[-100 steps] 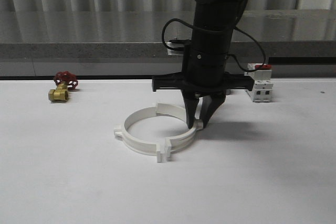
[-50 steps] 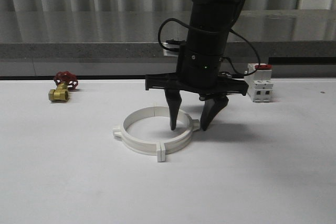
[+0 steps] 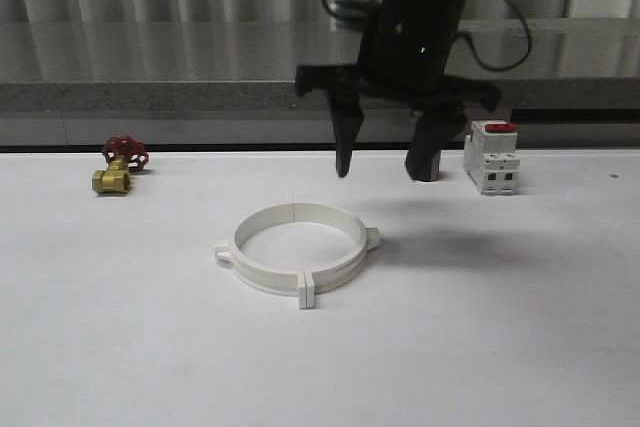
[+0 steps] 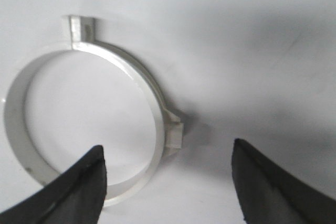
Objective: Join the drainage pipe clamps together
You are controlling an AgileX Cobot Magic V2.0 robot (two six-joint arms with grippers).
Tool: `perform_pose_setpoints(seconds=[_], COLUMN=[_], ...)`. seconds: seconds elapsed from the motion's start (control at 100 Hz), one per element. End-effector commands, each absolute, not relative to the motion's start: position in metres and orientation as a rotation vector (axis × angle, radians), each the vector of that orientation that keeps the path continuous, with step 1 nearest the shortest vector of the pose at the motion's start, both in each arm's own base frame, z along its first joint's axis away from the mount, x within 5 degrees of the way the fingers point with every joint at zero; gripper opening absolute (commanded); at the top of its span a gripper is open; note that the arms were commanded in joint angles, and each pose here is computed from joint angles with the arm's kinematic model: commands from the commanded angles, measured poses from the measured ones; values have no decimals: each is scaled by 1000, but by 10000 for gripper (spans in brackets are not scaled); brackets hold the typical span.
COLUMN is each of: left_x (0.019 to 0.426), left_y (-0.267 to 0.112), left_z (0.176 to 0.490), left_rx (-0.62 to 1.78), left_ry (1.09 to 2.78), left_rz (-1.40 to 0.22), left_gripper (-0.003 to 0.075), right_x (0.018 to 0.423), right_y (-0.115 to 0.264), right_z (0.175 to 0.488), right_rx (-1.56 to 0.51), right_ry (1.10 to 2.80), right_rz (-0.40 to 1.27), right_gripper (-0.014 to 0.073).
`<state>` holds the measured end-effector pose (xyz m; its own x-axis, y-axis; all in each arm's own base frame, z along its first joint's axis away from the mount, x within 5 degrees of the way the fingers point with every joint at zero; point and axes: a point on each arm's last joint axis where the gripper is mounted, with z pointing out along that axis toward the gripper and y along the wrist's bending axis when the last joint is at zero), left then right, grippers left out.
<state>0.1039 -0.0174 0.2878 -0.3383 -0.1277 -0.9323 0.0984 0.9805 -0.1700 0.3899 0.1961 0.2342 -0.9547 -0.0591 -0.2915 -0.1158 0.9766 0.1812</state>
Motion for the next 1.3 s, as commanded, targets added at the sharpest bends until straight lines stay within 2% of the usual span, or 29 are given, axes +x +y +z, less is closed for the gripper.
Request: perform_pose_setpoints(seconds=[0.0,0.21,0.42,0.68,0.8,0.97,1.04,1.11,1.29], left_x=[106,106,106,106,106,106,106,106,106], left_y=[-18,-18,-18,-18,-18,-18,-18,-18,-18], left_z=[304,304,304,304,304,304,304,304,304], left_rx=[-14,-14,-14,-14,-14,-14,-14,-14,-14], left_ry=[1799,1799,1799,1799,1799,1799,1797,1795,1795], left_rz=[-246,-246,-246,-246,-246,-246,-247,-247,-247], left_gripper=[-20,-20,-20,-20,-20,-20,-20,-20,-20], right_x=[381,357,307,227,187,138,121,105,77], right_y=[179,129,72,20,10,6,4,2,-1], right_z=[297,364,395,379,360,336,330,326,325], right_rx=[-149,-112,-15,118,108,113,114,116,121], right_ry=[2666,2487,2362,2305,2297,2268,2243,2217,2136], right_rz=[329,267,158,67,9,27,31,35,48], right_gripper=[512,512,512,512,512,505,453,349,-57])
